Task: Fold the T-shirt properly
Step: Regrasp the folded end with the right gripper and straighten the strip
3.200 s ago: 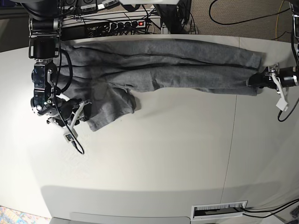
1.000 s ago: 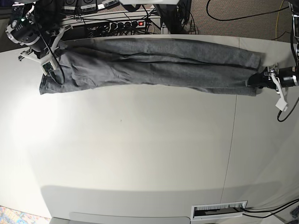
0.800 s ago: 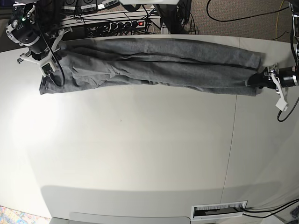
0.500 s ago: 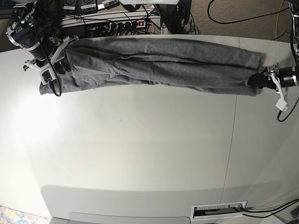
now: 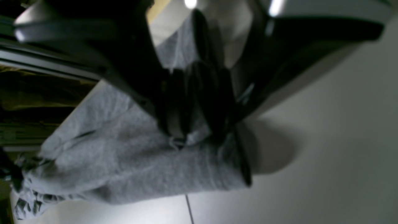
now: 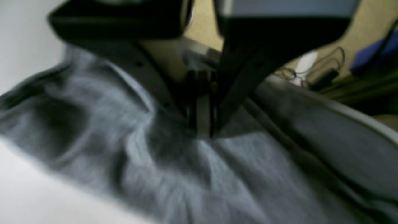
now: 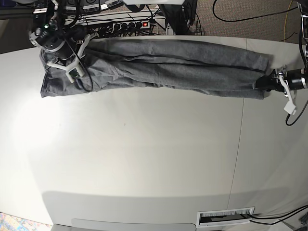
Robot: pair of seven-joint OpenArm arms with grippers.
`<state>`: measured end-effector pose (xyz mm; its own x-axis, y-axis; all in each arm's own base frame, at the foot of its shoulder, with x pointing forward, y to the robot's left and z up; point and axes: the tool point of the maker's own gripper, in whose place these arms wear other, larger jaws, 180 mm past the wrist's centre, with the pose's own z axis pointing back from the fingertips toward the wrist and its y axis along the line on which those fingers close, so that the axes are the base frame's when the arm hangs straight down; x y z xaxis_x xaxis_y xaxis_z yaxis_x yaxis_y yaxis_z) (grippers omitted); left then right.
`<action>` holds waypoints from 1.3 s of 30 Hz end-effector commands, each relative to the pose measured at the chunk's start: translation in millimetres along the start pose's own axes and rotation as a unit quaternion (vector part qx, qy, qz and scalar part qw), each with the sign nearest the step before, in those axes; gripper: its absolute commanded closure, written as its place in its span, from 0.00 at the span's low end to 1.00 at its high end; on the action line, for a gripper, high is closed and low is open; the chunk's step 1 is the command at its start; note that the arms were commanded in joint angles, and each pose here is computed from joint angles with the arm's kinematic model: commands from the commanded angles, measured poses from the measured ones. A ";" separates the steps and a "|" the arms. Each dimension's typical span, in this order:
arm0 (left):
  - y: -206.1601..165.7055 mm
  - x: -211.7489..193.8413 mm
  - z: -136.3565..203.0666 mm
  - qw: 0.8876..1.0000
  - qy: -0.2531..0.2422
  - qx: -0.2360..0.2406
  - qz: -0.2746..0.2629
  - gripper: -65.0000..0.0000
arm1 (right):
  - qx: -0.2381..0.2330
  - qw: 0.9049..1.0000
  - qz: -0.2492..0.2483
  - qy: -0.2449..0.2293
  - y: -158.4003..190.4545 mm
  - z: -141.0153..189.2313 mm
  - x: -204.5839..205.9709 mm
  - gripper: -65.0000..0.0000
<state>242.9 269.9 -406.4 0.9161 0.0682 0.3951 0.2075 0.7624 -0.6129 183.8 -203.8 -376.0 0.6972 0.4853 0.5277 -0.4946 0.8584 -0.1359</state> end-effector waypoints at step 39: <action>1.1 -1.3 33.2 0.999 0.048 0.004 -0.005 0.56 | -0.010 0.999 -0.026 -0.019 -41.9 -50.2 26.2 1.00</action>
<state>222.2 284.3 -395.8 0.9521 -0.0010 0.3059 0.1999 0.7590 -0.6196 253.4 -208.3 -395.0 0.6762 0.4070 0.6141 -0.4493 0.8884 -0.0939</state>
